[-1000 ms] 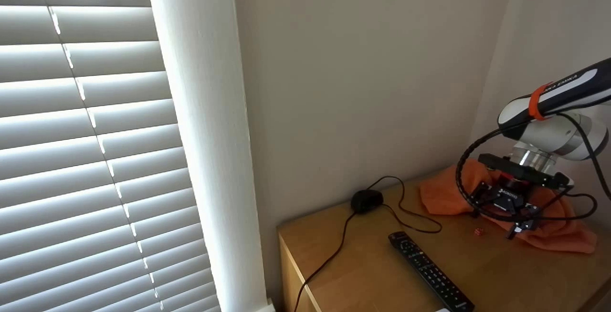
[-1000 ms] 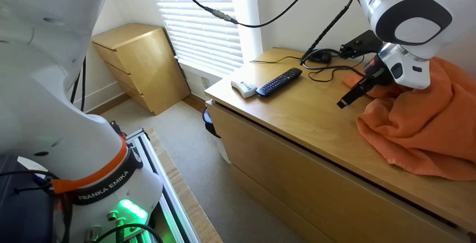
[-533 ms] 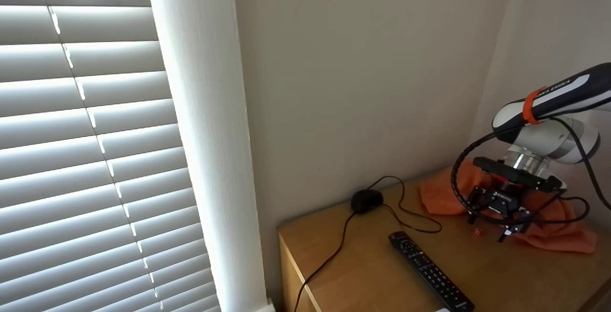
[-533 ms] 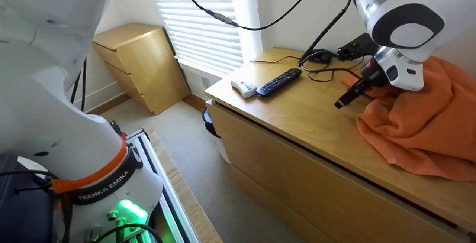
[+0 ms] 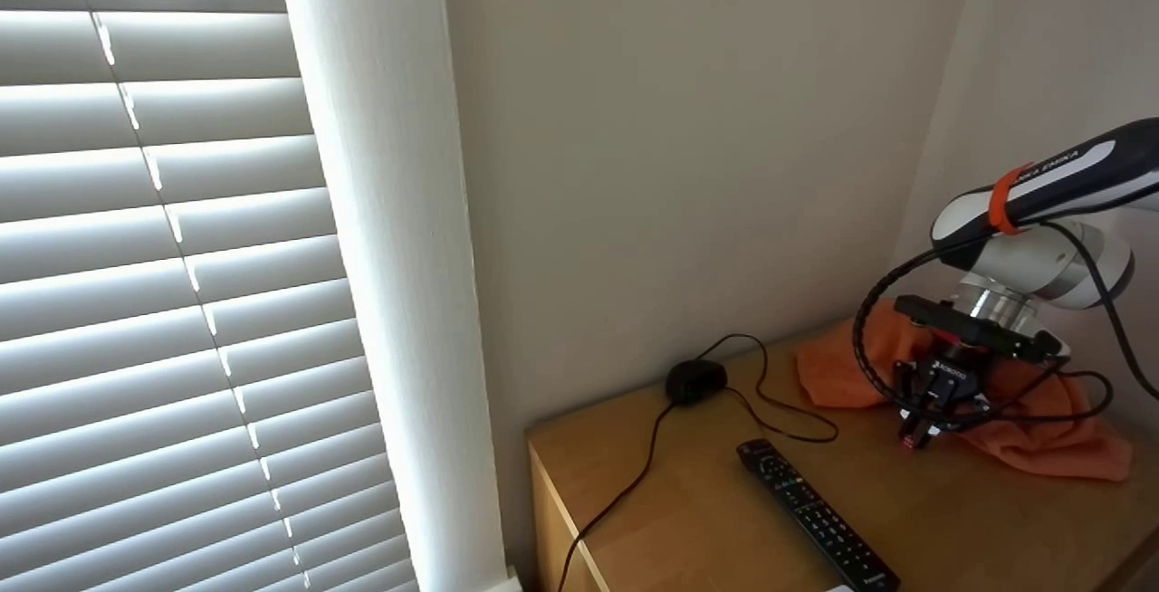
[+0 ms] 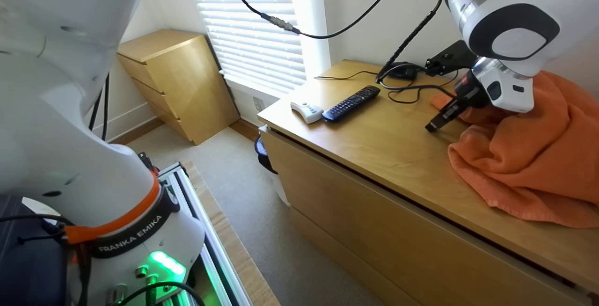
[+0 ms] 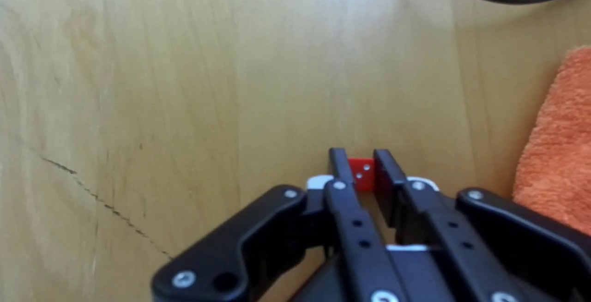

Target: Pick up the dice and turn it to the left once, put the dice back onto the top of the chest of drawers

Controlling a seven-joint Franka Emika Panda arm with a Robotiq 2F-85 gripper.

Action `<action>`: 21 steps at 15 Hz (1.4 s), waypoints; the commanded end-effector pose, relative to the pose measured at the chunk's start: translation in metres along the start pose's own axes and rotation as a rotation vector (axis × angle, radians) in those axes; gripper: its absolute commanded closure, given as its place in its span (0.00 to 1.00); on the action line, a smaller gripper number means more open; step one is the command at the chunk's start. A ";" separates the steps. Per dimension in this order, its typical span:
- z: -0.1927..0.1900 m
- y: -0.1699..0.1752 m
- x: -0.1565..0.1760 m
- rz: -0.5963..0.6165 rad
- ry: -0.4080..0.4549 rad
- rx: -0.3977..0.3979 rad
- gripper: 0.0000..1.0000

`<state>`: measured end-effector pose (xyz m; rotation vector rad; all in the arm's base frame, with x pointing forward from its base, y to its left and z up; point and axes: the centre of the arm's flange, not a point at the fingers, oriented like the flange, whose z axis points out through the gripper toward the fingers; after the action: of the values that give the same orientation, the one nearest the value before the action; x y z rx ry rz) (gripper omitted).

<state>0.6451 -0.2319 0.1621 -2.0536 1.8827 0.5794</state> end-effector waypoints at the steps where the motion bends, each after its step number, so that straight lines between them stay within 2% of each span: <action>1: -0.001 -0.001 -0.005 0.000 -0.023 -0.005 0.57; 2: -0.002 -0.002 -0.005 -0.001 -0.019 -0.003 0.56; 3: -0.003 -0.002 -0.005 -0.001 -0.019 -0.002 0.52; 9: -0.008 -0.004 0.004 0.006 -0.005 0.007 0.05; 10: -0.008 -0.004 0.005 0.007 -0.003 0.007 0.04; 11: -0.009 -0.004 0.005 0.008 -0.001 0.007 0.08; 12: -0.008 -0.004 0.006 0.009 0.000 0.006 0.25; 13: -0.008 -0.004 0.007 0.010 0.000 0.004 0.33; 14: -0.008 -0.004 0.008 0.011 0.001 0.004 0.34; 15: -0.008 -0.004 0.008 0.011 0.002 0.003 0.40; 19: -0.006 -0.004 0.010 0.013 0.005 -0.004 0.73; 21: -0.005 -0.004 0.011 0.013 0.006 -0.007 0.87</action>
<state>0.6481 -0.2389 0.1651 -2.0564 1.8912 0.5579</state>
